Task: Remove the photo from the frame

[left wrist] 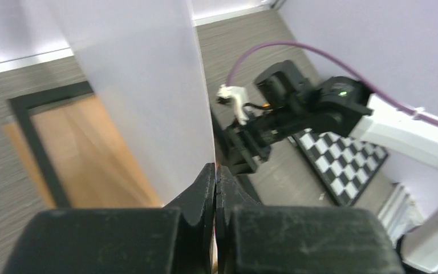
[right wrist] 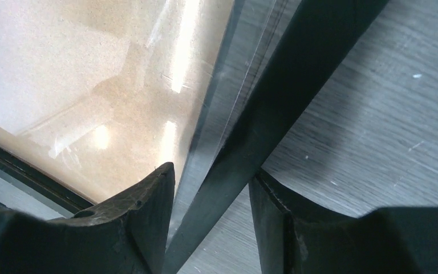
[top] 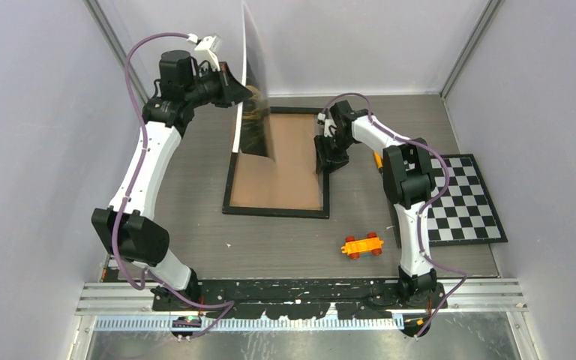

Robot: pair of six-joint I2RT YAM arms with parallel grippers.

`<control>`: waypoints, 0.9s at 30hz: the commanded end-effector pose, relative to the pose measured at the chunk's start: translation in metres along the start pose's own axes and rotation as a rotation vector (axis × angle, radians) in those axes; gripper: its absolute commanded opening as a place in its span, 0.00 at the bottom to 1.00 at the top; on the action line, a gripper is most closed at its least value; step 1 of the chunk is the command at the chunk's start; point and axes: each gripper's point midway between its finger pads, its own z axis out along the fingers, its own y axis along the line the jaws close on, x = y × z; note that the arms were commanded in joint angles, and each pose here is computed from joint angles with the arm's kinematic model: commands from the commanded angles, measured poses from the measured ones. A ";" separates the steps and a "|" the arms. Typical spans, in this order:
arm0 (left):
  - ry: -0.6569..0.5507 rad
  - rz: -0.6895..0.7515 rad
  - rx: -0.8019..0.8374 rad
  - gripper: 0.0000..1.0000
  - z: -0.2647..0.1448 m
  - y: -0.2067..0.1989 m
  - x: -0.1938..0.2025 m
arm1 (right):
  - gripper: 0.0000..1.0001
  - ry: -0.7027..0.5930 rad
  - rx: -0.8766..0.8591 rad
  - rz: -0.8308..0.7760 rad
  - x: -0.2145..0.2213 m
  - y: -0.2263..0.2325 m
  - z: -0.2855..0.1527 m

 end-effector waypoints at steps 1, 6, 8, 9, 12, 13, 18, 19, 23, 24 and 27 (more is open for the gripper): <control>-0.076 -0.086 0.131 0.00 0.001 -0.027 -0.030 | 0.57 -0.035 0.006 0.007 -0.014 -0.013 0.016; -0.032 -0.226 0.072 0.00 0.009 0.009 -0.010 | 0.63 -0.080 -0.057 0.094 -0.023 -0.016 -0.003; 0.020 -0.316 0.033 0.00 0.014 0.037 0.013 | 0.66 -0.101 -0.071 0.098 -0.026 -0.017 -0.013; 0.049 -0.353 0.017 0.00 0.016 0.049 0.026 | 0.68 -0.113 -0.075 0.101 -0.027 -0.020 -0.019; 0.149 -0.393 -0.018 0.00 0.022 0.079 0.071 | 0.73 -0.134 -0.074 0.100 -0.027 -0.027 -0.029; 0.188 -0.406 -0.022 0.00 0.026 0.085 0.089 | 0.74 -0.135 -0.071 0.101 -0.027 -0.030 -0.030; 0.336 -0.523 -0.071 0.00 0.038 0.114 0.164 | 0.74 -0.118 -0.082 0.144 -0.023 -0.039 -0.034; 0.363 -0.541 -0.096 0.00 0.039 0.121 0.178 | 0.75 -0.115 -0.091 0.146 -0.023 -0.038 -0.034; 0.445 -0.661 -0.197 0.00 0.041 0.144 0.218 | 0.75 -0.089 -0.135 0.161 -0.016 -0.031 -0.031; 0.446 -0.670 -0.205 0.00 0.042 0.148 0.222 | 0.75 -0.083 -0.141 0.164 -0.014 -0.029 -0.031; 0.446 -0.649 -0.225 0.00 0.043 0.155 0.226 | 0.75 -0.067 -0.150 0.177 -0.009 -0.029 -0.029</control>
